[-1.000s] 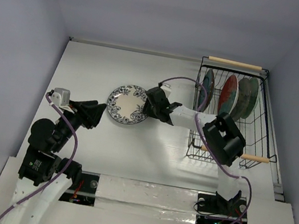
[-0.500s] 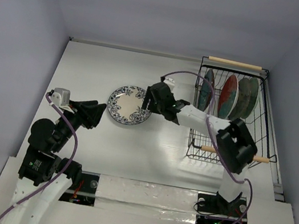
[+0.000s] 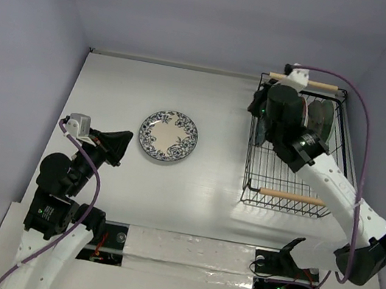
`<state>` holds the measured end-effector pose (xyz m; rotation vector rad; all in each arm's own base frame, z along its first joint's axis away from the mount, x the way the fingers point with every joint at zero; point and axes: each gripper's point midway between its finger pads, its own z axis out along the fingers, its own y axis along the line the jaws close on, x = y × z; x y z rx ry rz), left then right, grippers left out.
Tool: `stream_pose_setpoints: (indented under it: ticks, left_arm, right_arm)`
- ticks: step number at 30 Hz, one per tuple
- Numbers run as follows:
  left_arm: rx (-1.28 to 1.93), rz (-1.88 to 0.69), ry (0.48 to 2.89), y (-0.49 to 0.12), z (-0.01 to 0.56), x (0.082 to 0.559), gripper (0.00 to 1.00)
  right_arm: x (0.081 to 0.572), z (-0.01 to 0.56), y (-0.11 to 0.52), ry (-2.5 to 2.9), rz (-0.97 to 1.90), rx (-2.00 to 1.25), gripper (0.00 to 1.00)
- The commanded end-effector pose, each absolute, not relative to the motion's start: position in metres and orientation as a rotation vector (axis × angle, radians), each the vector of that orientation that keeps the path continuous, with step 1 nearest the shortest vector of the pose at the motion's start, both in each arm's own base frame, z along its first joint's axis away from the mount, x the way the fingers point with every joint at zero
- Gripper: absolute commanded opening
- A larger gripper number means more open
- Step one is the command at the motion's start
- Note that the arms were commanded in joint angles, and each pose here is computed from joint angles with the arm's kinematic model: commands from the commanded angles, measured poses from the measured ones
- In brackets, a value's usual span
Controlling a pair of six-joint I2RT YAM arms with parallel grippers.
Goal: Unload the plates from the dish rack
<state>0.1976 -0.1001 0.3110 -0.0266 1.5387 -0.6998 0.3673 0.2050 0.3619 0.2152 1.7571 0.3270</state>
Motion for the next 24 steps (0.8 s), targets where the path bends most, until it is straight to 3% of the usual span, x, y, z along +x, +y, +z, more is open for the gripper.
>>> stream_pose_setpoints:
  ticks: [1,4,5,9,12,15,20,24]
  left_arm:
    - [-0.017,-0.701,1.494,-0.1,0.325,0.198,0.03]
    - [-0.013,-0.702,1.496,-0.1,0.324,0.198,0.03]
    - [-0.012,-0.703,1.494,-0.101,0.325,0.198,0.04]
    - [-0.01,-0.705,1.498,-0.101,0.324,0.198,0.17]
    - [-0.007,-0.71,1.497,-0.102,0.324,0.197,0.3]
    - [-0.007,-0.71,1.495,-0.102,0.325,0.197,0.37]
    - [-0.006,-0.71,1.491,-0.102,0.326,0.196,0.4]
    - [-0.011,-0.706,1.496,-0.101,0.324,0.197,0.41]
  right_arm:
    - [0.377,0.326,0.128,1.836,-0.02,0.284,0.0]
    - [0.384,0.318,0.097,1.865,-0.117,0.308,0.3]
    - [0.389,0.313,0.095,1.886,-0.143,0.283,0.52]
    - [0.406,0.308,0.102,1.919,-0.165,0.238,0.67]
    - [0.424,0.295,0.105,1.961,-0.188,0.216,0.66]
    - [0.434,0.282,0.091,1.991,-0.295,0.25,0.62]
    - [0.451,0.24,0.083,2.071,-0.365,0.254,0.57]
    - [0.461,0.219,0.079,2.113,-0.437,0.248,0.45]
